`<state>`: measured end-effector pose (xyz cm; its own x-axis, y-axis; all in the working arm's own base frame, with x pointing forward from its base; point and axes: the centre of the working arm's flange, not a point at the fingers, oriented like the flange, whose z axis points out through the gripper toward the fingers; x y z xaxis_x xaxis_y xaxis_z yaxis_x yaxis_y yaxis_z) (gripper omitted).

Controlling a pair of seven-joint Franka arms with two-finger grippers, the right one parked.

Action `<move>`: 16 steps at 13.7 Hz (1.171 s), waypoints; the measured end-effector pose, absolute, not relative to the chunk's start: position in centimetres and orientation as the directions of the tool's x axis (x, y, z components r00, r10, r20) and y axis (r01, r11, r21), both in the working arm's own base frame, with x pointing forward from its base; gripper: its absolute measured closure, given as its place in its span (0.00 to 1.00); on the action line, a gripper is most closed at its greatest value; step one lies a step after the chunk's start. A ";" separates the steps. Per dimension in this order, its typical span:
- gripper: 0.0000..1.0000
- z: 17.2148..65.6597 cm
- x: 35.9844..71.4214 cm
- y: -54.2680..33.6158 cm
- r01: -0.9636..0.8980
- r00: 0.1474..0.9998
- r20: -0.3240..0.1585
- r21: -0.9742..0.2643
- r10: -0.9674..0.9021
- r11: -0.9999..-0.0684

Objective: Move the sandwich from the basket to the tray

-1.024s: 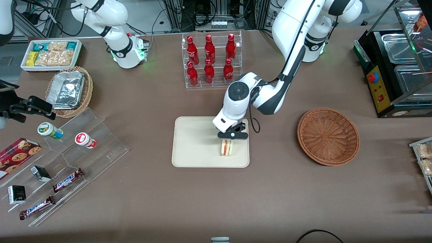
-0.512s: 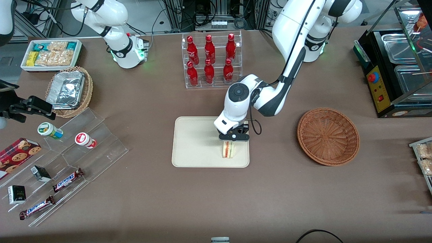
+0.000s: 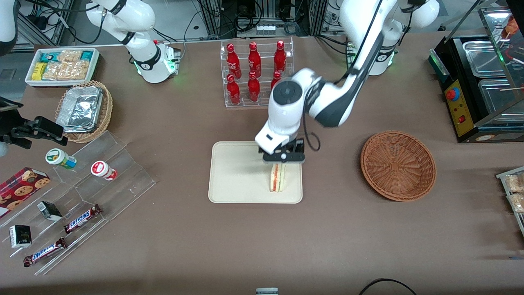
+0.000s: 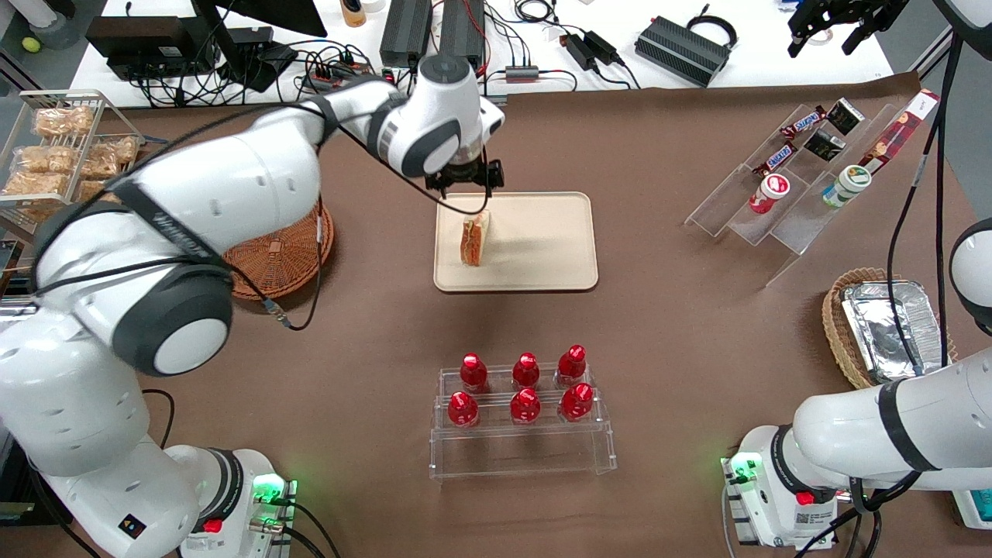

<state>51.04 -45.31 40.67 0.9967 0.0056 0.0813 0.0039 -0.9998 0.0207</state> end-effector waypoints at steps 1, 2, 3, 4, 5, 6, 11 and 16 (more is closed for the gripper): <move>0.00 43.7 50.5 -44.7 0.008 0.997 0.082 0.017 0.010 -1.000; 0.00 46.4 50.0 -43.9 0.013 0.996 0.084 0.016 0.015 -1.000; 0.00 48.7 49.4 -43.0 0.019 0.996 0.083 0.012 0.020 -1.000; 0.00 50.5 48.9 -42.1 0.026 0.997 0.079 0.006 0.026 -1.000; 0.00 52.0 48.5 -41.2 0.032 0.997 0.074 -0.001 0.032 -0.999; 0.00 53.5 48.1 -40.1 0.031 0.997 0.067 -0.010 0.030 -0.999; 0.00 60.4 47.6 -32.3 -0.025 0.999 0.031 -0.027 -0.026 -0.999; 0.00 65.0 47.3 -23.8 -0.081 0.997 0.002 -0.039 -0.081 -0.996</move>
<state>47.32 -23.77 65.05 0.9967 -0.0812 0.0018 -0.0810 -0.9959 -0.0391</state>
